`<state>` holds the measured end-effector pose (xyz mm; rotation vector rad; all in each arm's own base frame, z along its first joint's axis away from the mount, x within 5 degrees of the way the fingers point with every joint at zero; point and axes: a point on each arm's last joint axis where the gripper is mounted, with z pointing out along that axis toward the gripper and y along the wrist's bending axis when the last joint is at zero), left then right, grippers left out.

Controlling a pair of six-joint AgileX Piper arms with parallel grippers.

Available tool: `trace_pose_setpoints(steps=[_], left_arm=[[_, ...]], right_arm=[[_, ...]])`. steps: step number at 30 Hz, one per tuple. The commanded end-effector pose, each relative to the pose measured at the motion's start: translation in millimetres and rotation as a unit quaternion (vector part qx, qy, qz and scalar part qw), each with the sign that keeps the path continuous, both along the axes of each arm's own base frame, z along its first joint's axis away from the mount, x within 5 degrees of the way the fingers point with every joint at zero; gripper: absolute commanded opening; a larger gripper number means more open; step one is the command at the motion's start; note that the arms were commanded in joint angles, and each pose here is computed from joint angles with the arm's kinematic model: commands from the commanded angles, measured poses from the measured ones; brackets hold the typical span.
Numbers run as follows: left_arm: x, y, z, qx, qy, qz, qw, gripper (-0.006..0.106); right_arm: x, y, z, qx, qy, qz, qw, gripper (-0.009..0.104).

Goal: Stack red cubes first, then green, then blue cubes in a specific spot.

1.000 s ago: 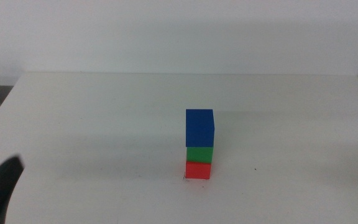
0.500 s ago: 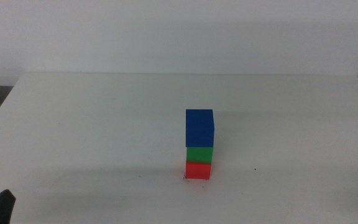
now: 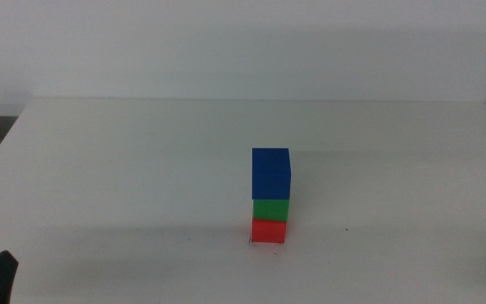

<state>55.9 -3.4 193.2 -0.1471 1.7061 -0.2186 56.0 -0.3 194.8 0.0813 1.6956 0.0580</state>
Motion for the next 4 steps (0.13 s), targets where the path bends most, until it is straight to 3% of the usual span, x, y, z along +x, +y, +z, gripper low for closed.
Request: trace_pose_setpoints(steps=[1, 4], left_arm=[[-0.2, 0.2, 1.4, -0.001, -0.009, 0.001, 1.000, 0.094], [-0.2, 0.2, 1.4, -0.001, -0.009, 0.001, 1.000, 0.094]], right_arm=[[-0.2, -0.4, -0.6, -0.001, -0.002, -0.003, 1.000, 0.093], [-0.2, -0.4, -0.6, -0.001, -0.002, -0.003, 1.000, 0.093]])
